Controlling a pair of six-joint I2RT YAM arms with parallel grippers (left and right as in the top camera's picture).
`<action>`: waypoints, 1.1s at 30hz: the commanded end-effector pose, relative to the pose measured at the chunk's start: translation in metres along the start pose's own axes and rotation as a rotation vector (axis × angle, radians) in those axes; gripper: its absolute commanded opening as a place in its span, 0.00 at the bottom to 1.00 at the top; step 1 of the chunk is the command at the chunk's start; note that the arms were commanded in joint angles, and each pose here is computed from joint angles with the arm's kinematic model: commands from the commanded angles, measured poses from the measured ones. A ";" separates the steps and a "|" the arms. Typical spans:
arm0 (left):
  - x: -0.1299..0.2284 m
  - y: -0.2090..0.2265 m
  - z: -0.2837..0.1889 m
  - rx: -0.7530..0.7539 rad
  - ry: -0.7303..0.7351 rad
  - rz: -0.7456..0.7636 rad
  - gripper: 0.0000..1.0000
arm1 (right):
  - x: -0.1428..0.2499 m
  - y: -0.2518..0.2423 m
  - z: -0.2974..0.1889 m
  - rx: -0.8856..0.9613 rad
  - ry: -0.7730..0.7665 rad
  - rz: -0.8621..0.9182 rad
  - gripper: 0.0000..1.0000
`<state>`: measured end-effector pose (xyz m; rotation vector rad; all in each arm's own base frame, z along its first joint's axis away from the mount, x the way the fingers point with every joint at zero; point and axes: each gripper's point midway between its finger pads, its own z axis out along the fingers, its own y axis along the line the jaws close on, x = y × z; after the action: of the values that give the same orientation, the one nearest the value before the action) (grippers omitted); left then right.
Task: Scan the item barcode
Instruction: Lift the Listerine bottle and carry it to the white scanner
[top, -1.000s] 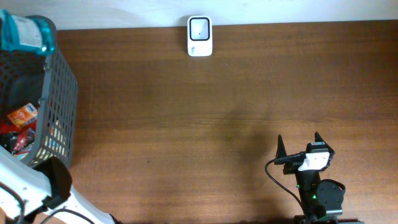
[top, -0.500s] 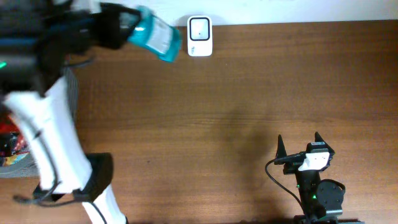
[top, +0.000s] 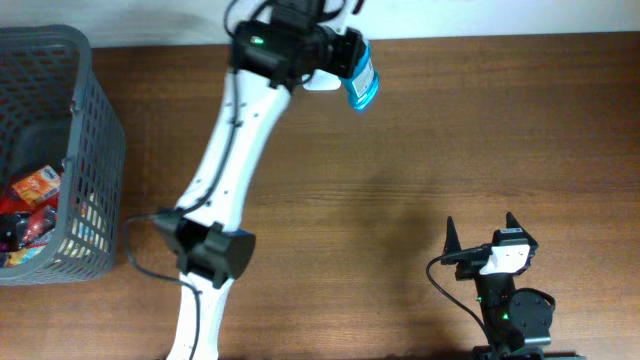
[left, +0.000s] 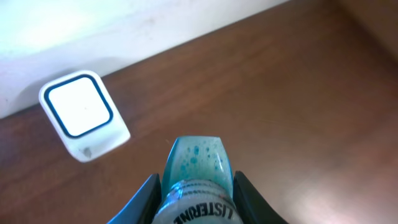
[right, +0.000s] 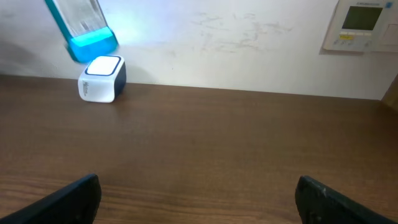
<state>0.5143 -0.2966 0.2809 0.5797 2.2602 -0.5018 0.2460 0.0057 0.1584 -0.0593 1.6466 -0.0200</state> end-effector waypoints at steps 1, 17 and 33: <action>0.013 0.011 0.048 -0.081 0.013 0.002 0.26 | 0.004 0.001 0.000 -0.001 0.005 0.000 0.98; 0.067 -0.016 0.119 -0.042 0.137 0.033 0.33 | 0.004 0.001 0.000 -0.001 0.006 0.000 0.98; 0.069 -0.046 0.108 0.086 0.171 -0.037 0.41 | 0.004 0.001 0.000 -0.001 0.005 0.000 0.98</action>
<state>0.5084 -0.3656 0.1400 0.6563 2.4743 -0.5448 0.2460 0.0057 0.1584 -0.0592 1.6463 -0.0200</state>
